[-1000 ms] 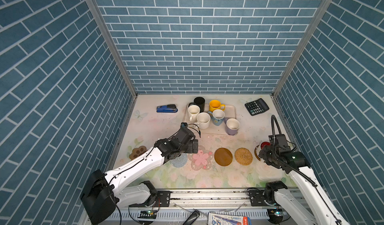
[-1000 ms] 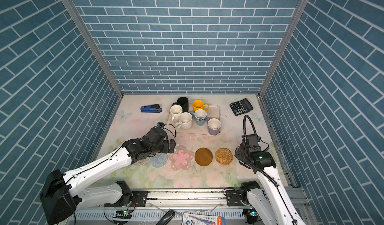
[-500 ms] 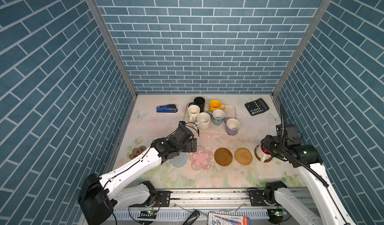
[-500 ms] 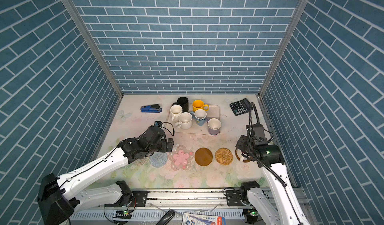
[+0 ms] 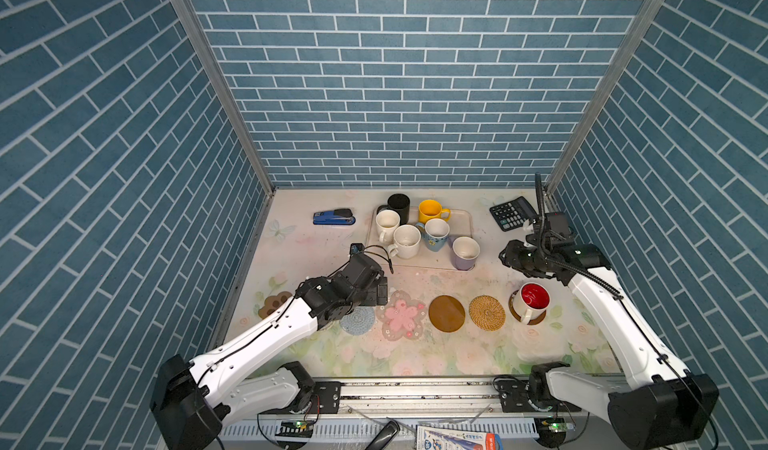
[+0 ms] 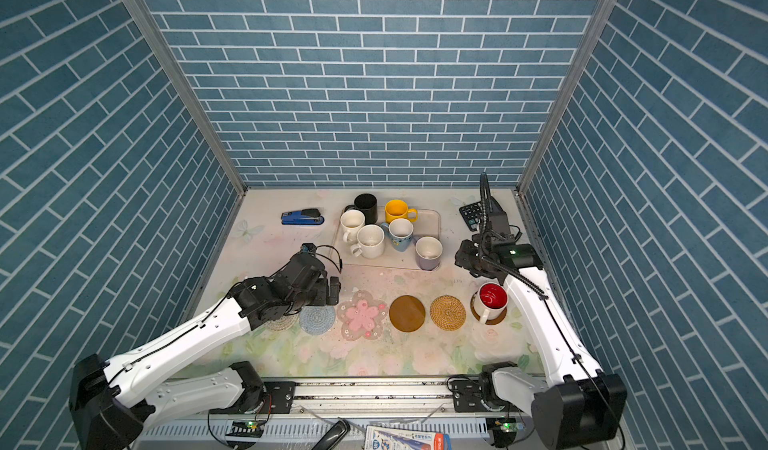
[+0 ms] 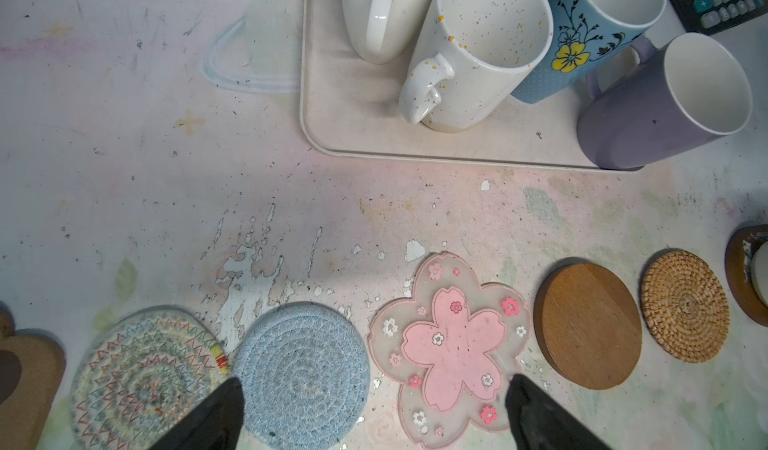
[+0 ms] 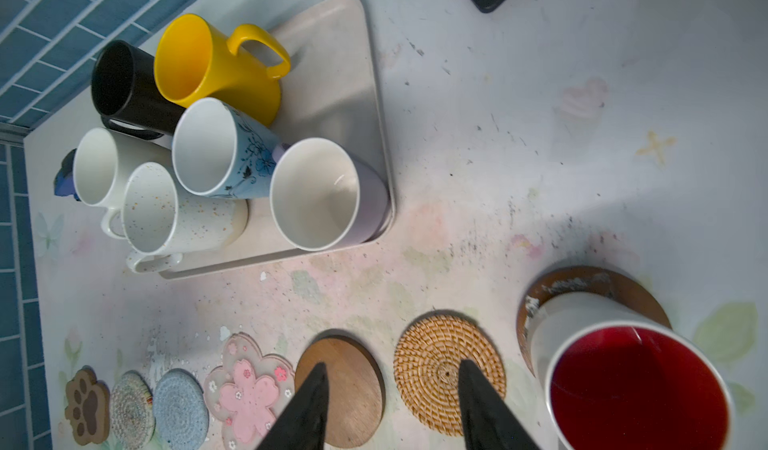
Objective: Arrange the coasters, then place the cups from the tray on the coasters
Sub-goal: 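Open right gripper and raise it off the red-lined mug, then move right gripper back over the tray toward the lilac mug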
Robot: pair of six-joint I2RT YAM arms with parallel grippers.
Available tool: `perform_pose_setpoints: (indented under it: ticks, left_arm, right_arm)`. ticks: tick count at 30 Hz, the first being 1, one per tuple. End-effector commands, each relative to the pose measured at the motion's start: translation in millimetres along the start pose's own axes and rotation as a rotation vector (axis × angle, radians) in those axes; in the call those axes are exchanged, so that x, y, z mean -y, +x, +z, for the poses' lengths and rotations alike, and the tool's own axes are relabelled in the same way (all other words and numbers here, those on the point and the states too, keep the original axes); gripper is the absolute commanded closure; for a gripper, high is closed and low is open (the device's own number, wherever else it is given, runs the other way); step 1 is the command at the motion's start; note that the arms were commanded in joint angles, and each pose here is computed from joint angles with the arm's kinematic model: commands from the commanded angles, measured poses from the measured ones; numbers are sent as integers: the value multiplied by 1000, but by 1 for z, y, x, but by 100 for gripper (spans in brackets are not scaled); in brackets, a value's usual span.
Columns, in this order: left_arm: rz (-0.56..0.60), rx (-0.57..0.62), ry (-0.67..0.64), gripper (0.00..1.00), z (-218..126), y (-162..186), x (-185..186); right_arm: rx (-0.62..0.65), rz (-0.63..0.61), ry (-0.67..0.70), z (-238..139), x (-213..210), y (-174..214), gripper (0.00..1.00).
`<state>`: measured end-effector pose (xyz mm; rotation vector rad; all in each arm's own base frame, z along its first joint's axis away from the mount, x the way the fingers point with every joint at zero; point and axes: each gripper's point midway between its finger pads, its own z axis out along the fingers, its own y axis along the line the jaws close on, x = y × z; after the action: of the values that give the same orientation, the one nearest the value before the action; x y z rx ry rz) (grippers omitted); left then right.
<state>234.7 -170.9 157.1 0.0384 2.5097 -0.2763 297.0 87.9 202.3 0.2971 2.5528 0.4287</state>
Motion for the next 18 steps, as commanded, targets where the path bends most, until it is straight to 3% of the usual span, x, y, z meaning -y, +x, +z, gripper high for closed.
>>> perform_pose_setpoints:
  ticks: [1, 6, 13, 18]
  left_arm:
    - [-18, 4, -35, 1, -4, -4, -7]
    - [-22, -1, -38, 1, -2, -8, -5]
    - [-15, -34, -64, 1, 10, -6, -9]
    - [-17, -42, -59, 2, 11, -8, -10]
  right_arm:
    - [47, -50, -79, 1, -23, -23, 49]
    - [52, -57, -93, 15, -34, -43, 49]
    - [26, -105, -37, 48, -46, -64, 80]
    - [3, -131, -32, 71, -64, -75, 87]
